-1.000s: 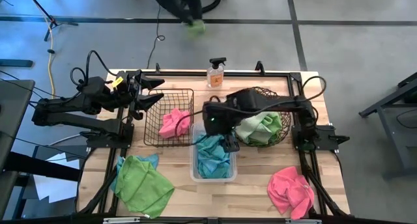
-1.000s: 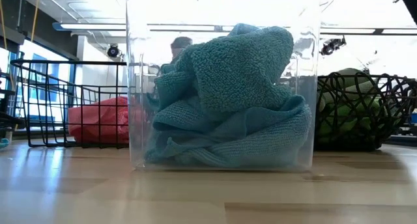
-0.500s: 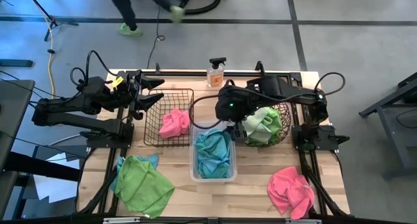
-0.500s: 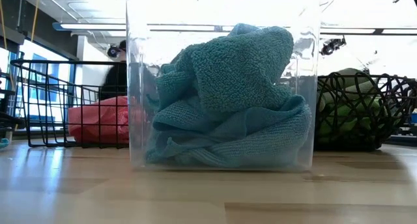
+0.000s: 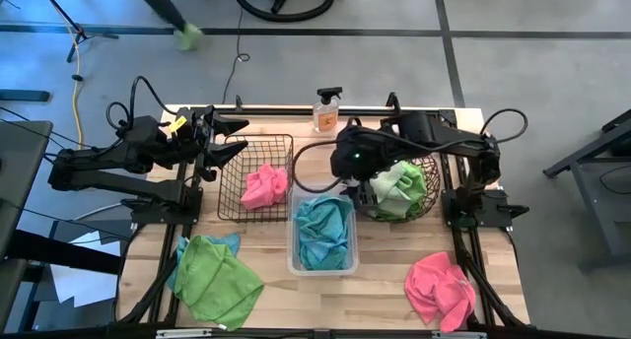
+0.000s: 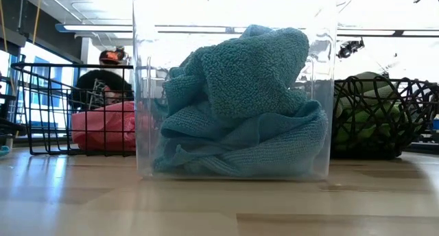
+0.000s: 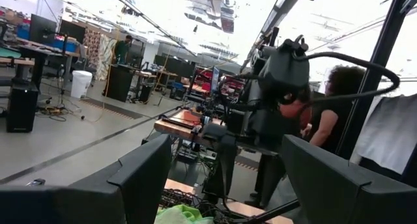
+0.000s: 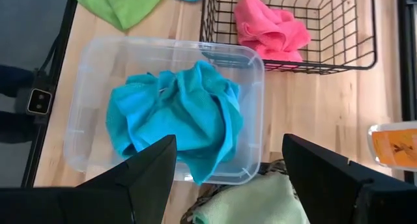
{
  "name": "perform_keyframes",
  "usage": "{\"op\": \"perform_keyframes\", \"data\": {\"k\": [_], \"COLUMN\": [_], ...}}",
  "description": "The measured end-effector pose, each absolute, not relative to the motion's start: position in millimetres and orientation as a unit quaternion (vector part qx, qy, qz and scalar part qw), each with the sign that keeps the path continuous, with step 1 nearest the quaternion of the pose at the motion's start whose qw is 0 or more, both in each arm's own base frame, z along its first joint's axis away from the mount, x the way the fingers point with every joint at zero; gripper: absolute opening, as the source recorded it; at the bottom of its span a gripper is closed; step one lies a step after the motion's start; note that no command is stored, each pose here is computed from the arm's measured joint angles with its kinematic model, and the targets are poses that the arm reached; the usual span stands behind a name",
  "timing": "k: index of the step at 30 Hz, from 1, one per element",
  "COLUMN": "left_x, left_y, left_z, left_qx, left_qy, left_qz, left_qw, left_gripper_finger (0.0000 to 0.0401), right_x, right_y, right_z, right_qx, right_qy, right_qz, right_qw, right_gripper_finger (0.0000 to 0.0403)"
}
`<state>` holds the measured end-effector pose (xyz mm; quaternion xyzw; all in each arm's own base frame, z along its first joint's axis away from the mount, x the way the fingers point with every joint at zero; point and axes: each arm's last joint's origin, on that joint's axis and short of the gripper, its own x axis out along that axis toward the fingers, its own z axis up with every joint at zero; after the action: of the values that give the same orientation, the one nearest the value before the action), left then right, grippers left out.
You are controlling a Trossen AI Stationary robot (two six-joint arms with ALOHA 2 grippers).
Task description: Sort microfiber towel by color & place in baskets
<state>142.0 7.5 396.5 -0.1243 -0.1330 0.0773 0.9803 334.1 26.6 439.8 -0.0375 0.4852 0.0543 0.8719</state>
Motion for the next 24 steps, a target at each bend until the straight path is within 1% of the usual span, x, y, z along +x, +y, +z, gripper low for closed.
{"op": "perform_keyframes", "data": {"k": [6, 10, 14, 18, 20, 24], "left_x": [142.0, 142.0, 141.9, 141.9, 141.9, 141.9], "left_y": [7.5, 7.5, 7.9, 8.2, 8.3, 8.3], "left_z": [396.5, 396.4, 396.4, 396.4, 396.3, 396.4], "left_qx": [-0.124, -0.124, -0.125, -0.126, -0.126, -0.126], "left_qy": [-0.133, -0.133, -0.134, -0.134, -0.134, -0.135], "left_qz": [0.077, 0.077, 0.083, 0.089, 0.09, 0.09], "left_qw": [0.98, 0.98, 0.98, 0.979, 0.979, 0.979], "left_gripper_finger": [0.0278, 0.0278, 0.0278, 0.0278, 0.0278, 0.0278], "right_x": [314.3, 284.7, 246.4, 221.3, 215.3, 211.2], "right_y": [21.4, 16.5, 13.9, 14.5, 14.1, 13.4], "right_z": [444.5, 421.7, 393.7, 379.6, 379.3, 381.8], "right_qx": [-0.038, -0.007, 0.079, 0.16, 0.18, 0.179], "right_qy": [0.477, 0.444, 0.364, 0.254, 0.188, 0.087], "right_qz": [0.038, 0.008, -0.021, -0.023, -0.013, 0.001], "right_qw": [0.877, 0.896, 0.928, 0.954, 0.965, 0.98], "right_gripper_finger": [0.0277, 0.0277, 0.0277, 0.0277, 0.0277, 0.0277]}}
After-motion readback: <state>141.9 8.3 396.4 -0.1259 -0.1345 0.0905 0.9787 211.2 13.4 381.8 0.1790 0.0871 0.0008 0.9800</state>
